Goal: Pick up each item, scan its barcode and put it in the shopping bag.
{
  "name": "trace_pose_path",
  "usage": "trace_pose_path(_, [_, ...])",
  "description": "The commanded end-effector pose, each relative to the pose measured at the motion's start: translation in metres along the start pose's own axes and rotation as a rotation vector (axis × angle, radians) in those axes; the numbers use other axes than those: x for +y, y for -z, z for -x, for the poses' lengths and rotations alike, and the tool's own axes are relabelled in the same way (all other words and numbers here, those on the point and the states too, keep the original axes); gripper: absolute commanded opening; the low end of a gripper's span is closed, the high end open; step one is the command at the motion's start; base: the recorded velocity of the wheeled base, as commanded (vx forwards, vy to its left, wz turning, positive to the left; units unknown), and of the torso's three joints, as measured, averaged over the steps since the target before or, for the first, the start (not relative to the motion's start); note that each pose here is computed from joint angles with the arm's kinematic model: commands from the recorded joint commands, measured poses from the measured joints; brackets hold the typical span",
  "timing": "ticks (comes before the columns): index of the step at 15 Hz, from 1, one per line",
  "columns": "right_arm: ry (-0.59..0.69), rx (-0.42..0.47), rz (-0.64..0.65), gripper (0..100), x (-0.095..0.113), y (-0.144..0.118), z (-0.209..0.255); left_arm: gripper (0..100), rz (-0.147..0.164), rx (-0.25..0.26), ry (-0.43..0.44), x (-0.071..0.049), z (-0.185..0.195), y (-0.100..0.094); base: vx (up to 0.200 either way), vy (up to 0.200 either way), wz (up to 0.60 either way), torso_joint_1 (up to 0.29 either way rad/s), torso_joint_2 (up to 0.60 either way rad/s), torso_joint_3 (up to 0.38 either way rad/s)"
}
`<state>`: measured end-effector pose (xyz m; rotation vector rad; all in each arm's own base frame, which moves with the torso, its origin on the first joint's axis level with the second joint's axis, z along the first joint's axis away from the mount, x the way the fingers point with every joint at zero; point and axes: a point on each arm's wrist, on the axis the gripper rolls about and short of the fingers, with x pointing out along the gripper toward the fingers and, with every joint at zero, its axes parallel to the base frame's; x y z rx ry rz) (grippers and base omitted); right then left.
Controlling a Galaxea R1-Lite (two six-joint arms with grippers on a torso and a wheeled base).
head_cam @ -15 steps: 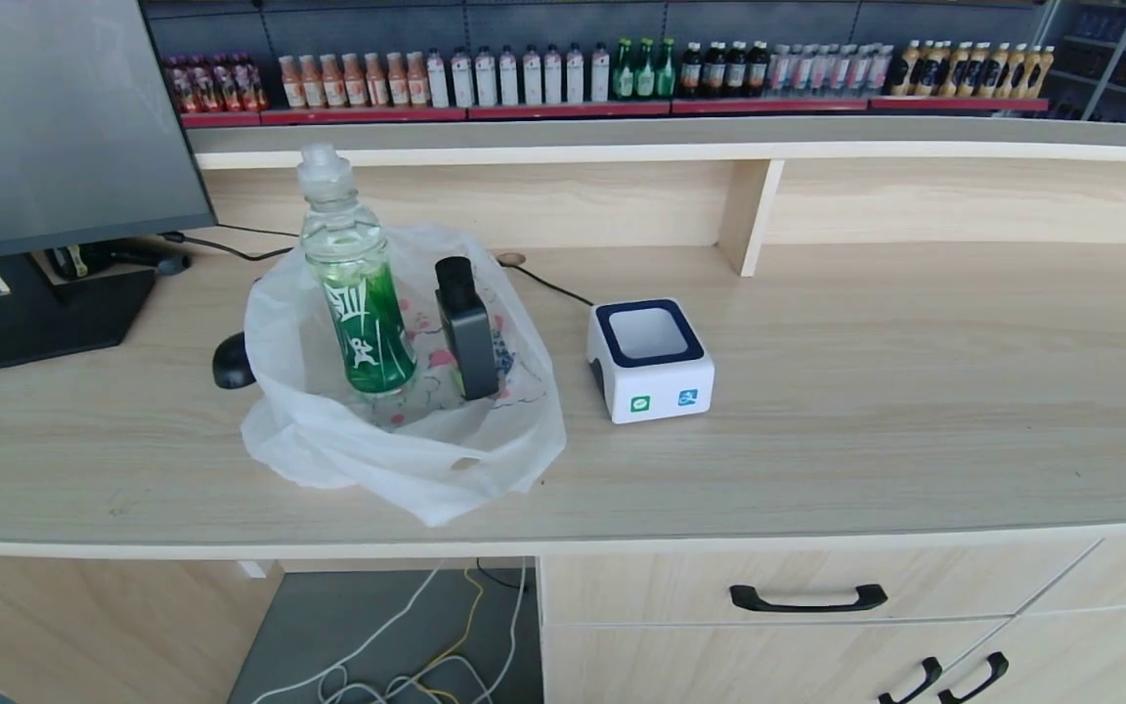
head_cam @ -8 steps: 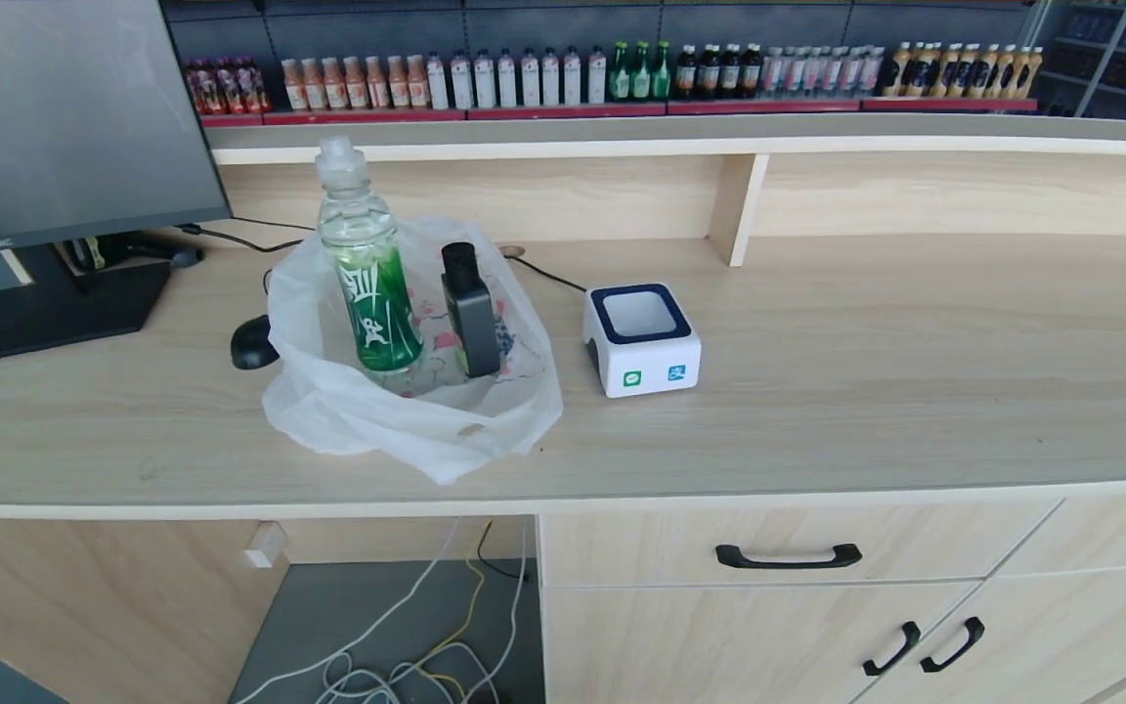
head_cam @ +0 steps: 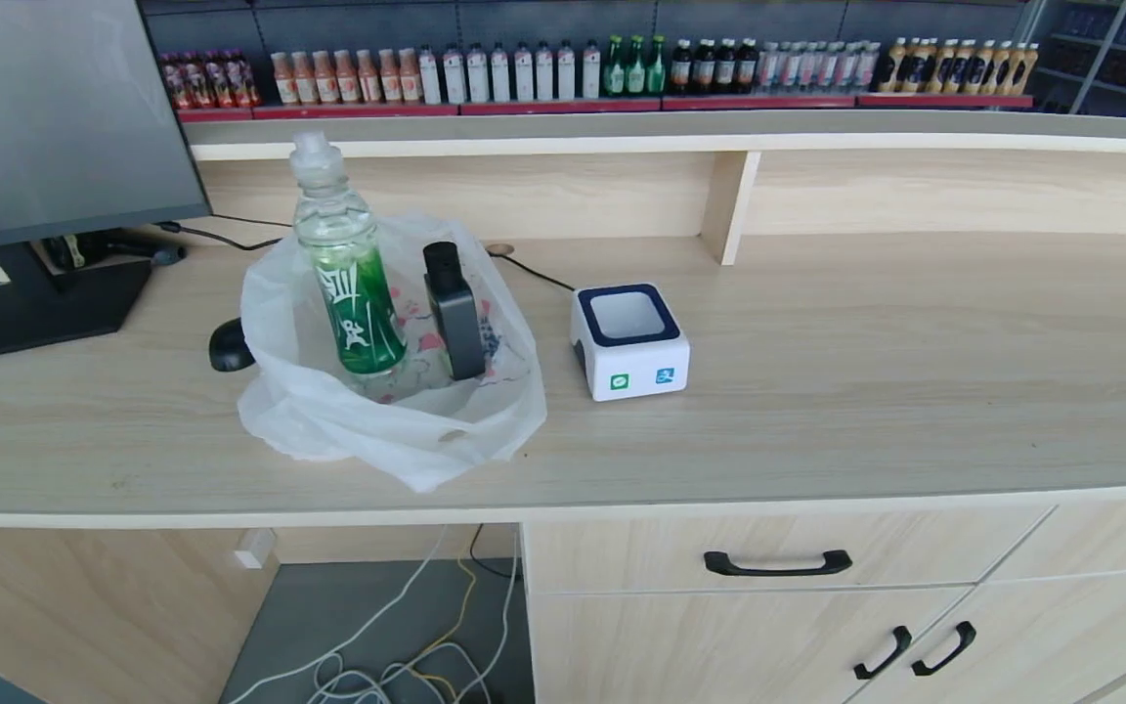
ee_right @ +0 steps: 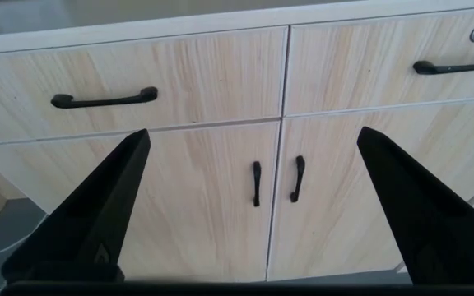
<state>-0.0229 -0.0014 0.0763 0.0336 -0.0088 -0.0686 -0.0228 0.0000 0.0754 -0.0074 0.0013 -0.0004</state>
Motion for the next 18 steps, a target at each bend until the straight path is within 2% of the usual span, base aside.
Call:
trace_pose_path(1, [0.0, 0.002, 0.0, 100, 0.0, 0.0, -0.0001, 100, 0.0, -0.001, 0.0, 0.0, 0.0, -0.0001, 0.0, -0.2, 0.0, 0.017, 0.0, -0.002])
trace_pose_path(5, [-0.001, 0.002, 0.0, 100, 0.0, 0.0, -0.0001, 100, 0.0, -0.001, 0.0, 0.0, 0.0, -0.0001, 0.0, -0.2, 0.0, 0.006, 0.0, 0.004])
trace_pose_path(18, [-0.009, 0.003, 0.015, 100, 0.0001, -0.0001, -0.0002, 100, -0.004, -0.001, 0.001, 0.0, 0.0, -0.0001, 0.0, 0.0, 0.0, 0.0, 0.0, 0.0])
